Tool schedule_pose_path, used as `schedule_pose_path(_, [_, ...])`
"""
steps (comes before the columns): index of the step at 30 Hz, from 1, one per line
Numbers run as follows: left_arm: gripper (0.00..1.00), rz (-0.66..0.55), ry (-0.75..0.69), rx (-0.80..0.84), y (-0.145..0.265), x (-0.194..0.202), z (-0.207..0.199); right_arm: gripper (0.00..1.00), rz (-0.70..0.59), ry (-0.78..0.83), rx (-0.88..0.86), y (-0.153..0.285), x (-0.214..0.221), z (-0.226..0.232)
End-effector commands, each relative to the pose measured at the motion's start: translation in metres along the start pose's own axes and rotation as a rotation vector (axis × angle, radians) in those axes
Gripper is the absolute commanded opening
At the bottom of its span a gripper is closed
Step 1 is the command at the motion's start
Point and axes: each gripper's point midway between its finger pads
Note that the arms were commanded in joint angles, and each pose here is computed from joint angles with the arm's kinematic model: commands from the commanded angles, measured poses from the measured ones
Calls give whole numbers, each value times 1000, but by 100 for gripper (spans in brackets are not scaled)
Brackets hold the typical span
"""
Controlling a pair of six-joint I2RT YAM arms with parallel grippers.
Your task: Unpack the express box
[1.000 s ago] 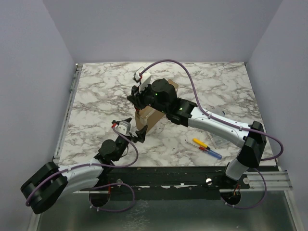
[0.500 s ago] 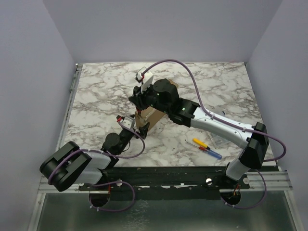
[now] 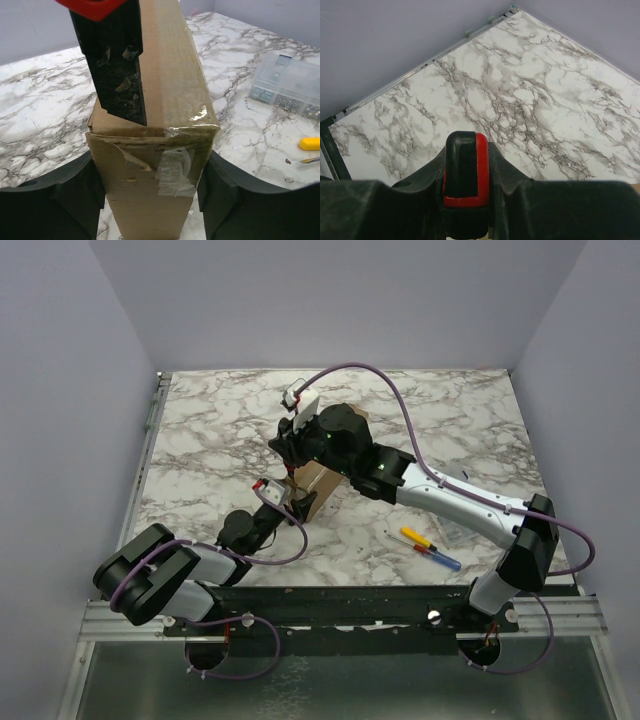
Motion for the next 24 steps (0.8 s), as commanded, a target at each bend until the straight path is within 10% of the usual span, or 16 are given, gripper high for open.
schedule_pose_path(1, [53, -25, -3, 13, 1, -6, -2, 0, -19, 32, 17, -4, -6, -1])
schedule_pose_path(24, [29, -24, 12, 33, 6, -4, -6, 1, 13, 38, -22, -9, 16, 7])
Point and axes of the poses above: each gripper's point midway between its finger pads, its own y axis back along the fingers, its own z axis along the line the jaws close on, x = y × z, and after that the axes turned 1 degree about y, right-handed
